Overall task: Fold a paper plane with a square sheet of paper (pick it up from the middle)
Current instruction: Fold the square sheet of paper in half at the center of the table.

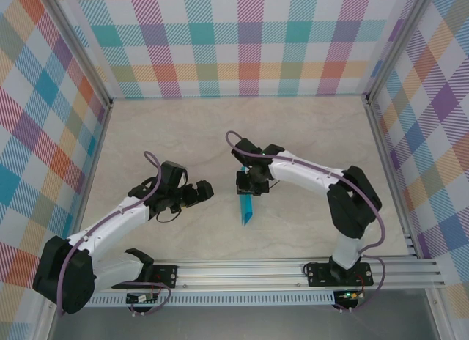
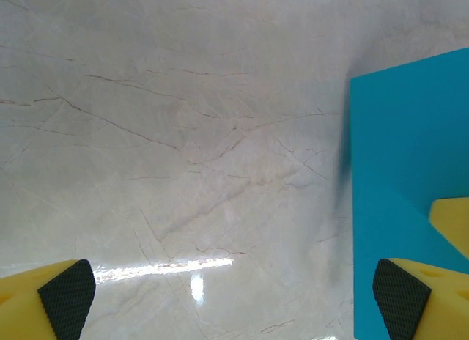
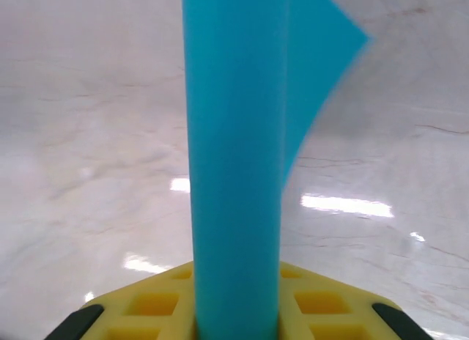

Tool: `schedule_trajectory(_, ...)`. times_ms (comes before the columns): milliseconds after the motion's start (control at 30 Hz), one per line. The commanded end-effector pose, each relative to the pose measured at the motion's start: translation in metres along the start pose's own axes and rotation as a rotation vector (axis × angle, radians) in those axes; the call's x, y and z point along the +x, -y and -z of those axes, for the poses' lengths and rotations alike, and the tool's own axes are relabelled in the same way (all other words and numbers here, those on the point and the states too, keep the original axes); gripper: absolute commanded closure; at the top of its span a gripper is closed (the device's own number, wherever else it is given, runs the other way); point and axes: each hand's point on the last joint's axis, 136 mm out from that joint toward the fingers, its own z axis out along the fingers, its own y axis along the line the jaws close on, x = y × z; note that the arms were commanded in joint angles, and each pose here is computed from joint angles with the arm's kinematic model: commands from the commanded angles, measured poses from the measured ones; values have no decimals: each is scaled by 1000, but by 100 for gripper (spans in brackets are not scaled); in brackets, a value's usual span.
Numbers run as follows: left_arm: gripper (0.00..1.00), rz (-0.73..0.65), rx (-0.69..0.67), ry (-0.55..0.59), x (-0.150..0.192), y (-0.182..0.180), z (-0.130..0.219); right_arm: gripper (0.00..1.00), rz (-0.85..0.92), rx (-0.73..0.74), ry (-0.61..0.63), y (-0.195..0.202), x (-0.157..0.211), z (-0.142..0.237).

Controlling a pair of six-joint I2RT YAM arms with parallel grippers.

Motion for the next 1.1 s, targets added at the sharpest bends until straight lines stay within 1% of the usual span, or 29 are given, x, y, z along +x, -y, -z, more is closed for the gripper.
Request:
schedule_trajectory(0, 0, -11, 19, 40, -13, 10, 14, 73, 7, -279, 38, -39, -11, 28)
schedule_trajectory(67, 0, -9, 35, 46, -15, 14, 16, 72, -15, -375, 76, -44, -23, 40)
schedule_trajectory(133, 0, -6, 60, 51, -17, 20, 17, 71, -59, -440, 98, -39, -33, 41)
schedule_trajectory(267, 0, -1, 112, 39, -18, 31, 16, 68, -149, -485, 89, -19, -37, 16)
schedule_trajectory(467, 0, 15, 170, -3, -17, 43, 4, 64, -229, -442, 71, 13, -25, -26)
schedule_trajectory(567, 2, 0, 186, -9, -18, 52, -4, 60, -239, -405, 55, 26, -17, -34)
schedule_trajectory(600, 3, -4, 186, -17, -17, 54, -7, 56, -245, -386, 50, 32, -14, -36)
schedule_trajectory(667, 4, -14, 185, -32, -15, 59, -13, 52, -247, -369, 43, 40, -10, -37)
schedule_trajectory(767, 6, -29, 177, -52, -12, 65, -23, 43, -236, -347, 28, 47, -6, -34)
schedule_trajectory(833, 8, -42, 173, -69, -9, 70, -29, 42, -237, -318, 25, 53, -4, -31)
schedule_trajectory(900, 10, -52, 170, -83, -6, 75, -36, 38, -221, -319, 27, 55, -3, -27)
schedule_trajectory(933, 11, -55, 168, -90, -5, 76, -39, 37, -220, -316, 24, 56, -2, -25)
schedule_trajectory(1000, 13, -56, 166, -102, -3, 79, -44, 37, -225, -293, 19, 62, -1, -23)
schedule_trajectory(1067, 13, -60, 167, -110, -1, 83, -48, 37, -211, -308, 12, 62, -1, -21)
